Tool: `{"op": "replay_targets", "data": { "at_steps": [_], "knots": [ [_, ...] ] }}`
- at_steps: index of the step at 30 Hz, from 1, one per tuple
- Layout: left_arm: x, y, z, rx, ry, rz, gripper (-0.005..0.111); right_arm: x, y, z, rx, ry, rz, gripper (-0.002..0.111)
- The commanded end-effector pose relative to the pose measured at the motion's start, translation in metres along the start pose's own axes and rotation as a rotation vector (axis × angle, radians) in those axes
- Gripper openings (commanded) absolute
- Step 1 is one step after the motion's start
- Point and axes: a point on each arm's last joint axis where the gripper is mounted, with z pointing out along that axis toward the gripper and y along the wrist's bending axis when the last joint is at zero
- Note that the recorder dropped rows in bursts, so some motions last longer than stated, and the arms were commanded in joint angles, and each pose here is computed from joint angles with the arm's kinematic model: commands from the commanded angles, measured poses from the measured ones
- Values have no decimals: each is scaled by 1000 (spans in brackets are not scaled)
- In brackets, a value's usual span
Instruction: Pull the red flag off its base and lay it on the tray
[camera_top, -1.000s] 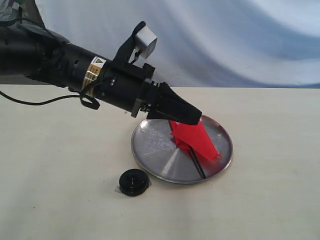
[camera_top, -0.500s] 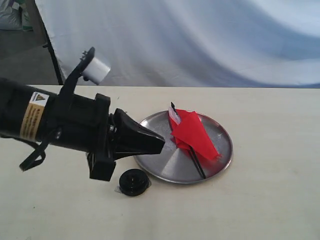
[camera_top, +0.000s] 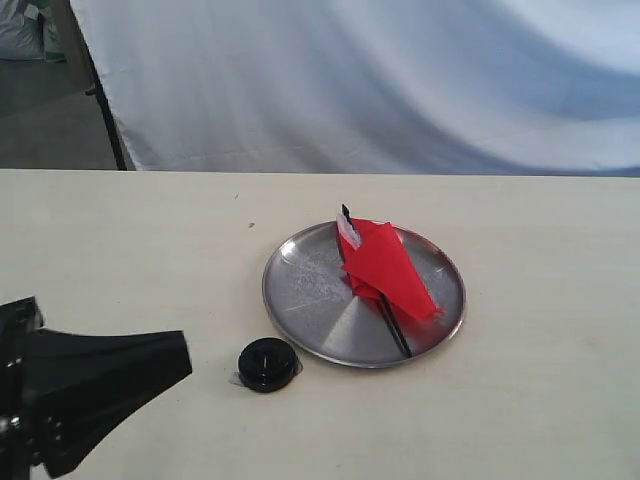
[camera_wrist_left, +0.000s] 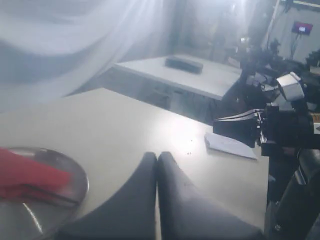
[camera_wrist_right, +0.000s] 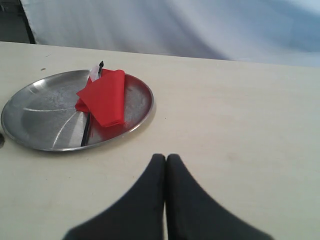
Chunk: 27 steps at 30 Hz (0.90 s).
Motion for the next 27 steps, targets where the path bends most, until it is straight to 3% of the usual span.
{"op": "replay_targets", "data": {
  "at_steps": [1,6,11,15,22,27],
  "knots": [
    [6,-9,-20,-40,-96,-29,0,1,0,0,0,-8,-2,0],
    [0,-18,-29,-21,-162,18,0,1,0,0,0,-8,-2,0],
    [-9,-28,-33,66,-258,46,0,1,0,0,0,-8,-2,0],
    [-9,-28,-34,67,-267,43,0,1,0,0,0,-8,-2,0],
    [-1,-19,-32,-34,-168,37,0,1,0,0,0,-8,-2,0],
    [1,-14,-48,-225,-125,-27,0,1,0,0,0,-8,-2,0]
  ]
}}
